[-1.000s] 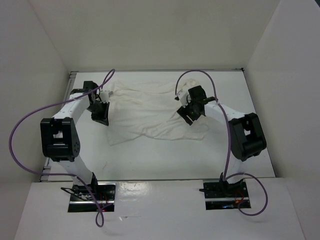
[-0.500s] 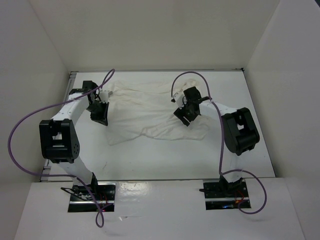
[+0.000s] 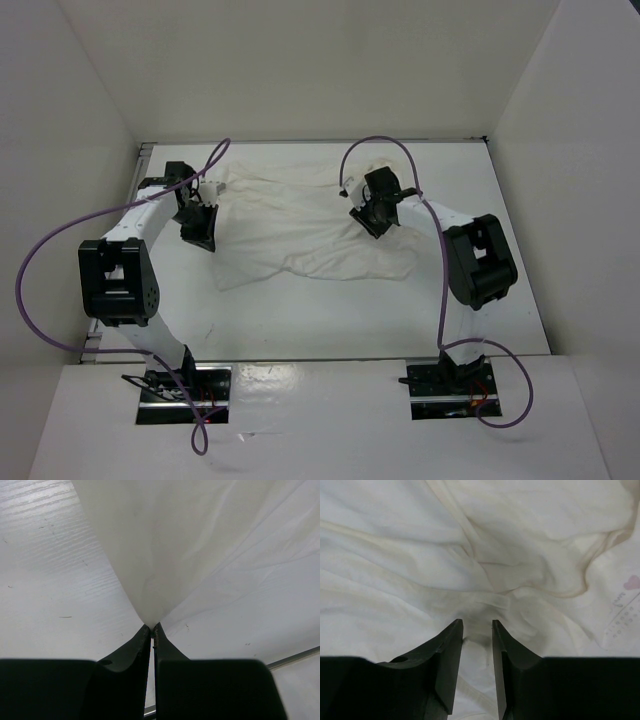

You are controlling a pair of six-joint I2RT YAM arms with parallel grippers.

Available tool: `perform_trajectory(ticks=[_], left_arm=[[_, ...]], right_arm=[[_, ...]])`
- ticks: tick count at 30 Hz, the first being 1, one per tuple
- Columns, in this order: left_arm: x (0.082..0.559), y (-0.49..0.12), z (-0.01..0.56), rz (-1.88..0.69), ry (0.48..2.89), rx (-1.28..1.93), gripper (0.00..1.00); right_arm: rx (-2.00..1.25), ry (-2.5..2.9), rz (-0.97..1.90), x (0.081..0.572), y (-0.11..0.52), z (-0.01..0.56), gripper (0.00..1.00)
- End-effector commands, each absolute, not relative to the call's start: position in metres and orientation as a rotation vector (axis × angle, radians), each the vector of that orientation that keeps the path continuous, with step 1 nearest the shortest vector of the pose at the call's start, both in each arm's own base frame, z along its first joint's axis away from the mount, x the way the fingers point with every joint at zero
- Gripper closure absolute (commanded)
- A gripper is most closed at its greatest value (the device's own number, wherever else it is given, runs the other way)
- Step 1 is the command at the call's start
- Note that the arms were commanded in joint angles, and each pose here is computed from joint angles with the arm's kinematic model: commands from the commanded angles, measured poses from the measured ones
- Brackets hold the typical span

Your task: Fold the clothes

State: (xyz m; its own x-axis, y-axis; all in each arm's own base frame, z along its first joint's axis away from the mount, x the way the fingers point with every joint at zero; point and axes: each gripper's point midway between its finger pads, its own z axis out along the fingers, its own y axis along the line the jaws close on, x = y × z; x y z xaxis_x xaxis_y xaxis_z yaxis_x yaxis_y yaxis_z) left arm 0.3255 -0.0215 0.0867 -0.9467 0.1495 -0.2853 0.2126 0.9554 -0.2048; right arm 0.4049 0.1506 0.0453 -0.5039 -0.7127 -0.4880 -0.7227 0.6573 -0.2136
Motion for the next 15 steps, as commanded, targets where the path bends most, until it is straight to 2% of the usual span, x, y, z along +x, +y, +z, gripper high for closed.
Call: perform_trajectory(ticks=[1,15], left_arm=[[0.3242,-0.0203,0.1018,-0.324,2.795,0.314,0.89],[0.3217,-0.0201,0.0992,-0.325,2.802,0.326,0.89]], right_arm=[[-1.096,2.287,0.005,0.4195,0.1584,0.0533,0.63],[-1.125,2.315,0.016,0.4111,0.1564,0.0491,0.63]])
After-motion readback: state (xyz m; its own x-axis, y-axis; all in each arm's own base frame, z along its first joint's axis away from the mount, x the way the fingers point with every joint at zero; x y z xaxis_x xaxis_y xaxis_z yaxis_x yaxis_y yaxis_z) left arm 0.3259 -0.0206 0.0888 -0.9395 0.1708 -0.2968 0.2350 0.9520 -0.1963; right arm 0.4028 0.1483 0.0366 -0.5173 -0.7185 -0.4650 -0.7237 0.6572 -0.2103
